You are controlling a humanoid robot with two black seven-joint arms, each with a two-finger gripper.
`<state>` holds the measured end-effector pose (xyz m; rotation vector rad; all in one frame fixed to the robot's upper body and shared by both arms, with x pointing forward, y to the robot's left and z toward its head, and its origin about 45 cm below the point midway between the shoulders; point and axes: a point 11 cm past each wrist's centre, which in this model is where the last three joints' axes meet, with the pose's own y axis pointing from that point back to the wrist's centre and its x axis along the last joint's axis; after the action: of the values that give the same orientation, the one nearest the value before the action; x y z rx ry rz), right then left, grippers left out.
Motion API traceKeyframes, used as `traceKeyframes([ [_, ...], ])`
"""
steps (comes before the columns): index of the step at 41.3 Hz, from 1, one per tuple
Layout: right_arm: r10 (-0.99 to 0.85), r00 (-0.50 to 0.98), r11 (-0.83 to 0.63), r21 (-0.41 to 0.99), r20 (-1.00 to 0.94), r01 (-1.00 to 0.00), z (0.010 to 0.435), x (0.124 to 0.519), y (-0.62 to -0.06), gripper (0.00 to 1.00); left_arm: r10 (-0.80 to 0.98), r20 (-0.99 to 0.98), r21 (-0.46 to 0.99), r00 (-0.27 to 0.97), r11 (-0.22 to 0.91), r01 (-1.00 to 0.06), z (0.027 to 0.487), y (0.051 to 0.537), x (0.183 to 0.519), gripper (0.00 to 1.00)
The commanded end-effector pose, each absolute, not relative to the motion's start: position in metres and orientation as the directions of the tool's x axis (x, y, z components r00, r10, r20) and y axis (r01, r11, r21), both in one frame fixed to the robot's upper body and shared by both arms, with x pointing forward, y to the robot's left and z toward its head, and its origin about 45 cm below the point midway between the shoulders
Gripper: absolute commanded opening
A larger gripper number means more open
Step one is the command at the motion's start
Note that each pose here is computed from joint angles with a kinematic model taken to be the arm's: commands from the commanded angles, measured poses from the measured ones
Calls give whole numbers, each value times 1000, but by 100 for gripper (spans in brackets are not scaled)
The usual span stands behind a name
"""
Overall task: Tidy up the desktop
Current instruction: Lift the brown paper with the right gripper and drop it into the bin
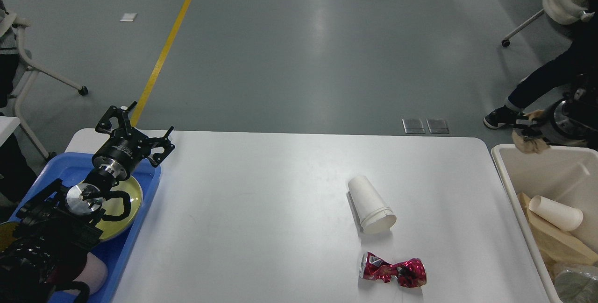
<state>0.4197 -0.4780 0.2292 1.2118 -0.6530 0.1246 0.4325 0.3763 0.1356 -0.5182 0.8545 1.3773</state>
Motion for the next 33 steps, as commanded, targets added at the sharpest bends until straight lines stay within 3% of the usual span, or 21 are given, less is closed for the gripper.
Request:
traceKeyframes([
  [1, -232, 753, 522, 732, 616, -438, 198, 398, -535, 0, 630, -776, 159, -26, 156, -975, 135, 376, 433, 100],
  [4, -217, 699, 600, 658, 681, -455, 175, 376, -564, 0, 630, -776, 159, -26, 156, -975, 135, 376, 433, 100],
  [11, -268, 596, 644, 601, 757, -474, 135, 350, -573, 0, 630, -776, 159, -26, 156, -975, 135, 376, 433, 100],
  [12, -281, 579, 647, 596, 766, -475, 135, 350, -574, 12, 630, -776, 159, -26, 156, -975, 135, 376, 433, 100],
  [14, -314, 557, 641, 604, 769, -474, 131, 349, -573, 100, 630, -776, 159, -26, 156, -975, 135, 376, 433, 100],
  [33, -344, 531, 625, 611, 774, -485, 130, 354, -565, 100, 630, -776, 158, -26, 155, -975, 136, 376, 433, 100],
])
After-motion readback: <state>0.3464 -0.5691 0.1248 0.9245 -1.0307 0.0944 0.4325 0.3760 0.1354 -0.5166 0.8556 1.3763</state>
